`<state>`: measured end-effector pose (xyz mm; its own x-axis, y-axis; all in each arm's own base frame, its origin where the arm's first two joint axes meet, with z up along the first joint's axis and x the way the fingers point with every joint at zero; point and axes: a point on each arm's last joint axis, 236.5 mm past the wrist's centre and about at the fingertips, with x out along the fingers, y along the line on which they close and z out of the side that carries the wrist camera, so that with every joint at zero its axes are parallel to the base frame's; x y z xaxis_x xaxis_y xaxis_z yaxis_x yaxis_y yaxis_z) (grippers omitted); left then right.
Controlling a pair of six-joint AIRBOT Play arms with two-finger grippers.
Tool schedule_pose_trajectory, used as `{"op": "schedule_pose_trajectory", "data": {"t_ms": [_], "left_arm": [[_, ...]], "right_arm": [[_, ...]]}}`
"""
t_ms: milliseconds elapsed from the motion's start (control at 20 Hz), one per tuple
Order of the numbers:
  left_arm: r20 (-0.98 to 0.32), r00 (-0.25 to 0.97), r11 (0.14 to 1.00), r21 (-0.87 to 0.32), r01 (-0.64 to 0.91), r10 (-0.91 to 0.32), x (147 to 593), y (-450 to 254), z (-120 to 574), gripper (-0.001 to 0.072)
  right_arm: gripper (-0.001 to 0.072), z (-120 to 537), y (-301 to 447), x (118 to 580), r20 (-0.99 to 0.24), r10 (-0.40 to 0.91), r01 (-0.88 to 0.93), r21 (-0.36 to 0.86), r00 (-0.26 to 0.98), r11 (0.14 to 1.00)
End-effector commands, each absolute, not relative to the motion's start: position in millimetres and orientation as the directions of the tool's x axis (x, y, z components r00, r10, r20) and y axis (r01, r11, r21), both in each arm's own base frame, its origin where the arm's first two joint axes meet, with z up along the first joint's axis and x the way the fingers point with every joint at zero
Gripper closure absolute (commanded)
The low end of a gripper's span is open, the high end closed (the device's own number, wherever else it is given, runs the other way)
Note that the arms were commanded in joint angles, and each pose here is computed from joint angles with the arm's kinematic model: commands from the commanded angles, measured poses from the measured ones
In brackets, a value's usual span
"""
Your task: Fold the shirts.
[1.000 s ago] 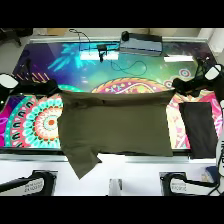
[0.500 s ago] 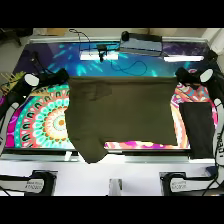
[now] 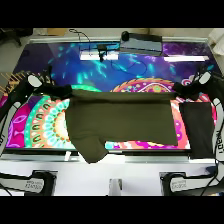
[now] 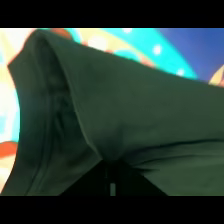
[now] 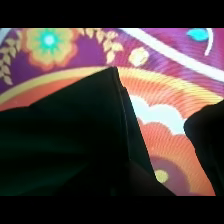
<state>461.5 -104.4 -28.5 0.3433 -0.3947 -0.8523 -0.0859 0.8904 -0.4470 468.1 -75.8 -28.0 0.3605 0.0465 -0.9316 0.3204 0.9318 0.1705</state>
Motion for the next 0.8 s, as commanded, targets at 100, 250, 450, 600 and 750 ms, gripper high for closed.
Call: {"op": "schedule_pose_trajectory", "data": {"t_ms": [100, 250, 450, 600, 750], "left_arm": [[-0.917, 0.077, 0.913, -0.397, -0.097, -0.391, 394, -107, -67, 0.0670], [-0.918, 0.069, 0.913, -0.395, -0.103, -0.390, 392, -106, -69, 0.0670], [-0.914, 0.085, 0.904, -0.405, -0.139, -0.397, 396, -107, -67, 0.0455], [-0.912, 0.024, 0.903, -0.408, -0.138, -0.409, 379, -97, -53, 0.0223], [-0.906, -0.030, 0.897, -0.414, -0.157, -0.423, 345, -76, -31, 0.0224]], "right_arm": [[0.0682, -68, -70, 413, -0.990, 0.083, 0.301, 0.113, 0.110, 0.947], [0.0682, -81, -65, 401, -0.994, 0.104, 0.306, 0.111, 0.038, 0.946], [0.0430, -81, -54, 403, -0.987, 0.152, 0.319, 0.159, 0.045, 0.934], [0.0318, -66, -60, 374, -0.991, 0.124, 0.255, 0.106, -0.052, 0.961], [0.0291, -42, -73, 346, -0.979, 0.175, 0.327, 0.134, -0.099, 0.935]]}}
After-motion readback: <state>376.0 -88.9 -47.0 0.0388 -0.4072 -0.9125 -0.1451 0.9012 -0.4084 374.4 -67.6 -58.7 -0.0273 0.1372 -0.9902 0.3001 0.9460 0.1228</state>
